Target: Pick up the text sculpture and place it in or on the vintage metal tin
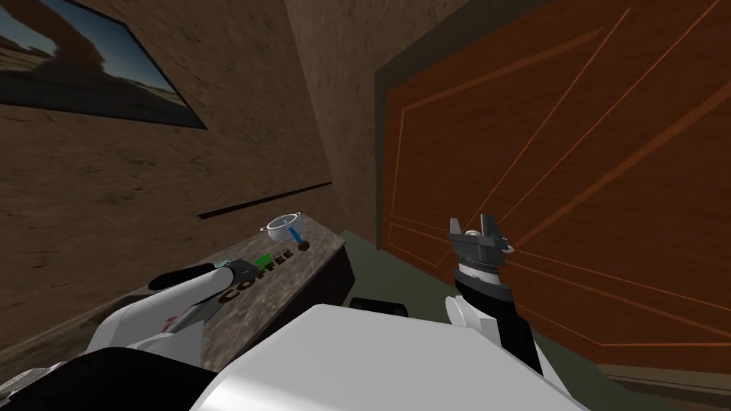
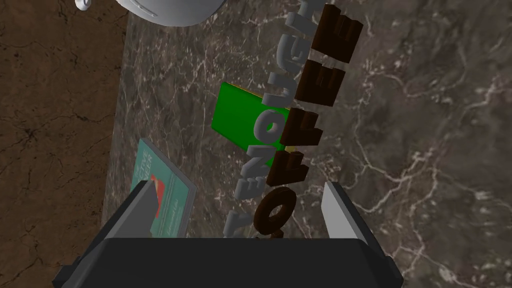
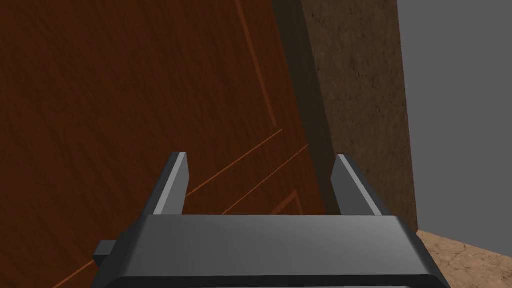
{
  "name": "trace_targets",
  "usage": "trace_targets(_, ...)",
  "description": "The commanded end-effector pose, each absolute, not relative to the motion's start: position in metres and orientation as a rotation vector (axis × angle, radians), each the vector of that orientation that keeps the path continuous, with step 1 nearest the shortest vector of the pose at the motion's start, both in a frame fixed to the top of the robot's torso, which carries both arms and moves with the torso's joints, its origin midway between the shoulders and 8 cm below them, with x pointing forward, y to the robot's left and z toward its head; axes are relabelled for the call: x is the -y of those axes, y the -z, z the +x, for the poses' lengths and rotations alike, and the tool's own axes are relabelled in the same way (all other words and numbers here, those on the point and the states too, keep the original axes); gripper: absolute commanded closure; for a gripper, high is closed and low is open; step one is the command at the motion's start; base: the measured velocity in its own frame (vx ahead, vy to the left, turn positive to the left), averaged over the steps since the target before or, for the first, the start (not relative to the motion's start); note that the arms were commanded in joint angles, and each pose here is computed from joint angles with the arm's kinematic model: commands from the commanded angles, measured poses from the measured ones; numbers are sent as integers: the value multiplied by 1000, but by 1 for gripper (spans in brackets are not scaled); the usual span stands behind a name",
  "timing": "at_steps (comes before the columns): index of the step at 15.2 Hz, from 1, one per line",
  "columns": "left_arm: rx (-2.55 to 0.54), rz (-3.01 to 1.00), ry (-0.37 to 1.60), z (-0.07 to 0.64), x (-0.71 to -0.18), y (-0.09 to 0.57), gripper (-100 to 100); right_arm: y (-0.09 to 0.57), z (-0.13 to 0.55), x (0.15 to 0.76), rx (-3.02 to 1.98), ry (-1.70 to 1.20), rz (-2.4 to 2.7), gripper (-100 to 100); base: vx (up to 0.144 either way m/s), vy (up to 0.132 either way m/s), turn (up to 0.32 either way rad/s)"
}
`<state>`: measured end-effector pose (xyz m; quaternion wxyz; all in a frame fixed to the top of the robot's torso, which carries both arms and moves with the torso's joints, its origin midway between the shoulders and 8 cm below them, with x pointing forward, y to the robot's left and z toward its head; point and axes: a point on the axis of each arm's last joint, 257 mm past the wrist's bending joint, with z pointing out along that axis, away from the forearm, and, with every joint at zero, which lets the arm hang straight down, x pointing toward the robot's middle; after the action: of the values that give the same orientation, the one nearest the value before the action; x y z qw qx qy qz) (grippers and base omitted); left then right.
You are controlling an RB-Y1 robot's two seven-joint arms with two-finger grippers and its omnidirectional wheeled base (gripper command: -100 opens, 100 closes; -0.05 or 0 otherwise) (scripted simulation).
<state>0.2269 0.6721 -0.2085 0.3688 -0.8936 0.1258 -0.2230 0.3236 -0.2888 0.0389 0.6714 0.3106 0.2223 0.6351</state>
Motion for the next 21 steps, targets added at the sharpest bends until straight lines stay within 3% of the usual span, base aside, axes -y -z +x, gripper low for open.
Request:
trace_targets(1, -284, -2343, 563, 212, -673, 211, -100, -39, 324, 289, -501, -1431, 700, 0, -40, 53, -296)
trace_targets(21, -116, -2749, 387, 106, -637, 247, -100, -39, 324, 289, -501, -1430, 700, 0, -37, 80, -210)
